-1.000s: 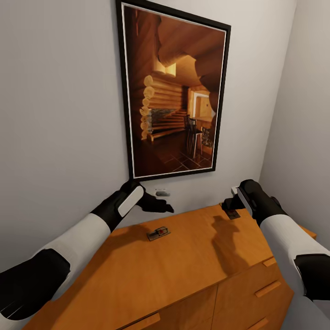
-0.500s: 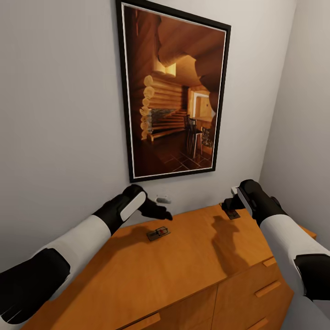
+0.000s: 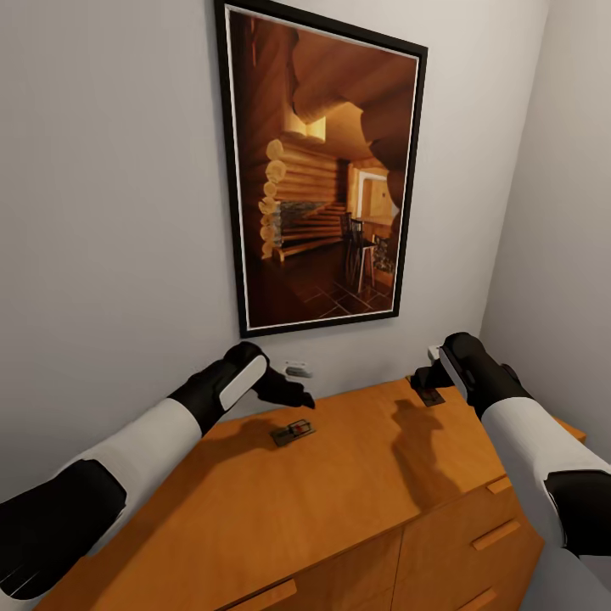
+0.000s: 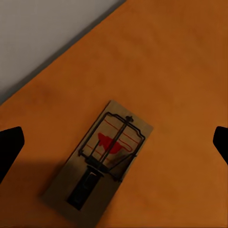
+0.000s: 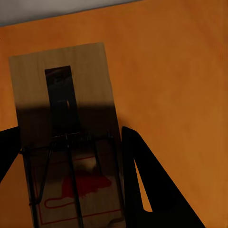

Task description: Take the four mousetraps from the cabinet in the bathroom and place them on the bathroom floor. Make sure all four end up on the same floor surface, and ensure that at least two of them are either under or directly next to the same bathroom sink.

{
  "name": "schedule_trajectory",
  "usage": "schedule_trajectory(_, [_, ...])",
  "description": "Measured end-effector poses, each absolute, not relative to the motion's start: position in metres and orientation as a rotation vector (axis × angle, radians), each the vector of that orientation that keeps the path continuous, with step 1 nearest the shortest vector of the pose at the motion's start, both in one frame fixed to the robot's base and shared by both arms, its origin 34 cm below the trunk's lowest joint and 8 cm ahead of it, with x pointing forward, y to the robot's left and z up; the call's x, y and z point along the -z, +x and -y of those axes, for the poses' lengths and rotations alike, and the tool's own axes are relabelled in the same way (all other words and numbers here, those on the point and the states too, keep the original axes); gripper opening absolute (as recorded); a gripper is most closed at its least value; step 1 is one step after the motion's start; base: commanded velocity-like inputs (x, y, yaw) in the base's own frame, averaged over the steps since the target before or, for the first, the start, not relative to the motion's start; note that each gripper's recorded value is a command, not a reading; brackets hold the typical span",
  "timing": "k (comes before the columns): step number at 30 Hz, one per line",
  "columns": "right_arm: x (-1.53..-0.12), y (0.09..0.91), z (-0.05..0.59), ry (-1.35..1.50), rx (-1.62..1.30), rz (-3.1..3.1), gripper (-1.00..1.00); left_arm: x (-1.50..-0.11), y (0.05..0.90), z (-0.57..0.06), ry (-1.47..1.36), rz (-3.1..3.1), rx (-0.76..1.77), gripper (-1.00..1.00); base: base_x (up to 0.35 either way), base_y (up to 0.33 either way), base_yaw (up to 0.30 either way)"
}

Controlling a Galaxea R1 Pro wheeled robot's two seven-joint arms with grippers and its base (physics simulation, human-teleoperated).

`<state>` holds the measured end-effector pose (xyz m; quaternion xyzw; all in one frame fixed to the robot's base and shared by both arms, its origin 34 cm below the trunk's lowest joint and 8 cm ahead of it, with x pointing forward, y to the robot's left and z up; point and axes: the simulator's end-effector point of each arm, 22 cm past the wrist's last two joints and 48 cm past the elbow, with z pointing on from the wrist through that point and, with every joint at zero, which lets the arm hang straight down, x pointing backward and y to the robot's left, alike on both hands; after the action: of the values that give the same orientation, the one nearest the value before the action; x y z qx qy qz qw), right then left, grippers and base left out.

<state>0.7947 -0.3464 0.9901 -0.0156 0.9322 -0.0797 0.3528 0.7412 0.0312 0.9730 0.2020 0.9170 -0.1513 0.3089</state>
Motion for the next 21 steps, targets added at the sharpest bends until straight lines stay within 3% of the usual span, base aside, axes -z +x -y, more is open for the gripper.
schedule_trajectory(21, [-0.990, 0.795, 0.346, -0.041, 0.206, -2.411, -1.00, -0.966, 0.746, -0.045, 0.532, -2.435, 0.332, 1.00, 0.000, 0.000, 0.000])
